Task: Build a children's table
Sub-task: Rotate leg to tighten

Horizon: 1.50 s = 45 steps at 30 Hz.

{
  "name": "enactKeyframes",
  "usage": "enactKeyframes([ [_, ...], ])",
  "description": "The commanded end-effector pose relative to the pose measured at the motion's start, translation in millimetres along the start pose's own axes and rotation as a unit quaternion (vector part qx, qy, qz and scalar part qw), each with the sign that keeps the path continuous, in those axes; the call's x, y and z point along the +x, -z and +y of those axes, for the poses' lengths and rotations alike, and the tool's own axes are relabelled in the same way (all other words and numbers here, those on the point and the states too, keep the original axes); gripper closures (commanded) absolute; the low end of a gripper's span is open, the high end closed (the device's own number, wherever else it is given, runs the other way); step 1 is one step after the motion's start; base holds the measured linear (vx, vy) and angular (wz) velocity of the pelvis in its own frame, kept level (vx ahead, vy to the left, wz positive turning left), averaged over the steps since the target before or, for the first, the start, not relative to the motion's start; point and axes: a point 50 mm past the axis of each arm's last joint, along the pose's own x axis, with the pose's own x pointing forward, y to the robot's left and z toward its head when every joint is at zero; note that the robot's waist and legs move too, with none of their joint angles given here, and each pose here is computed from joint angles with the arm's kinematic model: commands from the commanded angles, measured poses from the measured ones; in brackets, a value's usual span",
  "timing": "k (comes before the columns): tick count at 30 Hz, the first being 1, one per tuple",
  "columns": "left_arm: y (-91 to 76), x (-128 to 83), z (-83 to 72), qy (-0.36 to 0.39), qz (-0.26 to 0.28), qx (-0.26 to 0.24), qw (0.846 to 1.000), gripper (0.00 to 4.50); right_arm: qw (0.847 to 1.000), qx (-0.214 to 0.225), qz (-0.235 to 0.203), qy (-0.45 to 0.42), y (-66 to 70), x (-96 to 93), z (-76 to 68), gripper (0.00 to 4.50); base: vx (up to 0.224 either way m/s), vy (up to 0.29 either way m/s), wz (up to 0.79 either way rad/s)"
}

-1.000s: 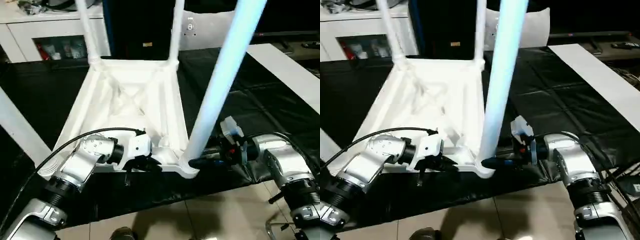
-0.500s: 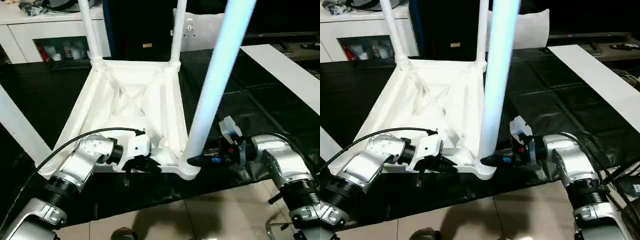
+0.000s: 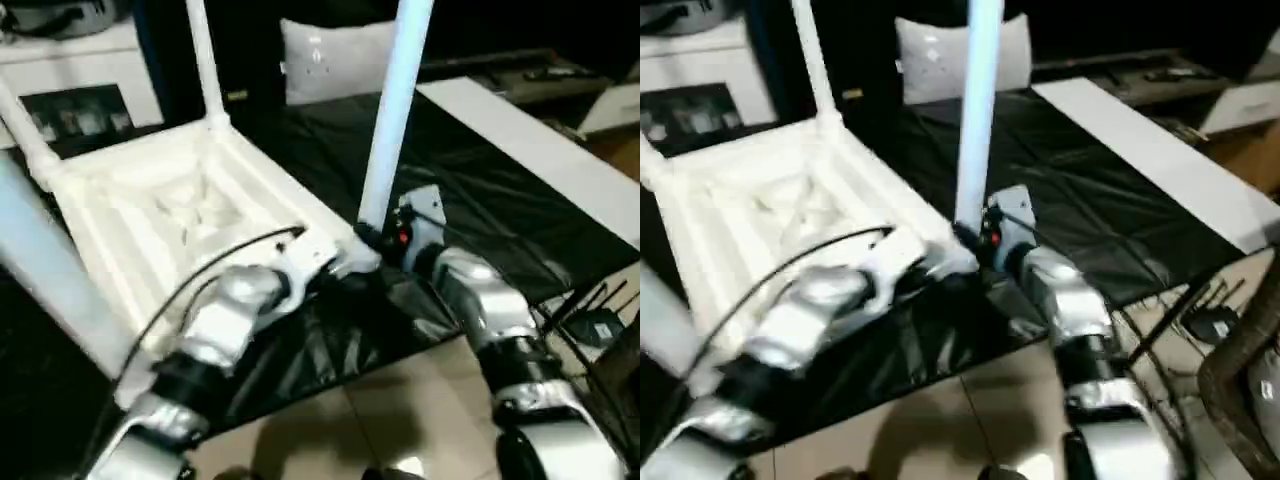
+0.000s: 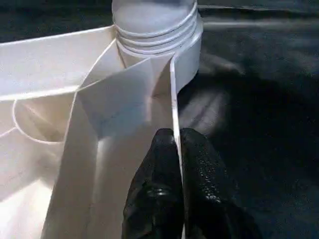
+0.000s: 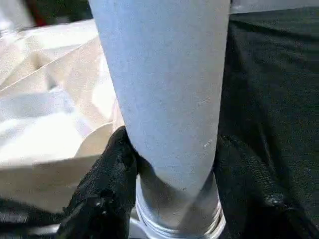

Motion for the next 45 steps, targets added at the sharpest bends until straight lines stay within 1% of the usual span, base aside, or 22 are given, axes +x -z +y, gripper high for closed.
enactKeyframes([
  [1,-37.8,9,-14.5,0.022,-0.068,0.046,0.996,4.50,0.998,0.003,0.011,-0.059,5.6,11.0,25.1,2.24,0.000,0.000,0.00],
  [3,-34.6,6,-12.3,0.017,-0.062,0.046,0.997,4.50,0.997,-0.004,0.008,-0.072,6.5,7.1,23.7,1.86,0.000,0.000,0.00],
  [5,-31.8,5,-10.9,0.015,-0.058,0.046,0.997,4.50,0.997,0.001,0.005,-0.073,6.5,4.4,21.0,1.75,0.000,0.000,0.00],
  [9,-21.7,-2,-5.2,0.021,-0.050,0.053,0.997,4.50,0.998,-0.007,-0.002,-0.069,3.9,-6.5,4.6,1.40,0.000,0.000,0.00],
  [11,-12.6,-8,0.0,0.038,-0.046,0.062,0.996,4.50,0.997,-0.032,-0.005,-0.068,-0.2,-18.7,-12.2,1.25,0.000,0.000,0.00],
  [13,-7.8,-12,4.3,0.046,-0.043,0.070,0.996,4.50,0.995,-0.053,-0.005,-0.080,-3.1,-27.1,-21.3,1.06,0.000,0.000,0.00],
  [14,-7.8,-12,4.3,0.046,-0.043,0.070,0.996,4.50,0.995,-0.053,-0.005,-0.080,-3.1,-27.1,-21.3,0.96,0.000,0.000,0.00],
  [15,-4.3,-17,8.4,0.058,-0.040,0.075,0.995,4.50,0.991,-0.072,-0.006,-0.112,-7.0,-36.6,-26.8,0.88,0.000,0.000,0.00],
  [17,-3.1,-20,10.3,0.067,-0.041,0.080,0.994,4.50,0.988,-0.080,-0.004,-0.134,-8.9,-42.1,-28.6,0.80,0.000,0.000,0.00],
  [18,-2.3,-21,11.0,0.076,-0.042,0.083,0.993,4.50,0.985,-0.089,-0.004,-0.150,-10.5,-45.6,-28.9,0.61,0.000,0.000,0.00],
  [22,2.0,-27,13.4,0.102,-0.035,0.104,0.989,4.50,0.974,-0.113,0.008,-0.197,-13.5,-55.6,-30.0,0.61,0.000,0.000,0.00],
  [23,4.3,-32,13.5,0.137,-0.040,0.127,0.982,4.50,0.962,-0.138,0.022,-0.235,-15.8,-64.0,-32.3,0.61,0.000,0.000,0.00],
  [27,8.4,-40,12.0,0.193,-0.045,0.145,0.969,4.50,0.944,-0.174,0.029,-0.277,-18.4,-70.7,-35.0,0.61,0.000,0.000,0.00],
  [28,8.7,-41,11.8,0.196,-0.045,0.146,0.969,4.50,0.944,-0.175,0.029,-0.280,-18.4,-71.0,-35.0,0.61,0.000,0.000,0.00],
  [29,11.3,-44,10.5,0.221,-0.043,0.158,0.961,4.50,0.935,-0.173,0.037,-0.308,-18.3,-73.9,-34.0,0.61,0.000,0.000,0.00],
  [30,13.0,-48,9.2,0.242,-0.041,0.164,0.956,4.50,0.928,-0.167,0.043,-0.329,-17.9,-75.7,-32.7,0.86,0.000,0.000,0.00],
  [35,13.6,-53,6.8,0.273,-0.042,0.171,0.946,4.50,0.916,-0.163,0.058,-0.361,-15.4,-76.8,-29.5,1.04,0.000,0.000,0.00],
  [37,13.1,-53,7.0,0.283,-0.043,0.176,0.942,4.50,0.908,-0.164,0.066,-0.380,-12.5,-76.4,-26.6,1.33,0.000,0.000,0.00],
  [39,12.6,-52,6.9,0.289,-0.044,0.182,0.939,4.50,0.902,-0.163,0.070,-0.393,-9.2,-75.0,-23.0,1.41,0.000,0.000,0.00],
  [40,12.2,-52,6.8,0.290,-0.045,0.183,0.938,4.50,0.901,-0.162,0.070,-0.395,-8.5,-74.3,-22.0,1.67,0.000,0.000,0.00],
  [44,10.1,-50,5.1,0.296,-0.049,0.185,0.936,4.50,0.900,-0.158,0.070,-0.400,-5.1,-71.2,-18.9,1.86,0.000,0.000,0.00],
  [45,9.5,-50,4.6,0.297,-0.050,0.185,0.935,4.50,0.900,-0.155,0.072,-0.401,-4.3,-70.6,-18.6,2.07,0.000,0.000,0.00],
])
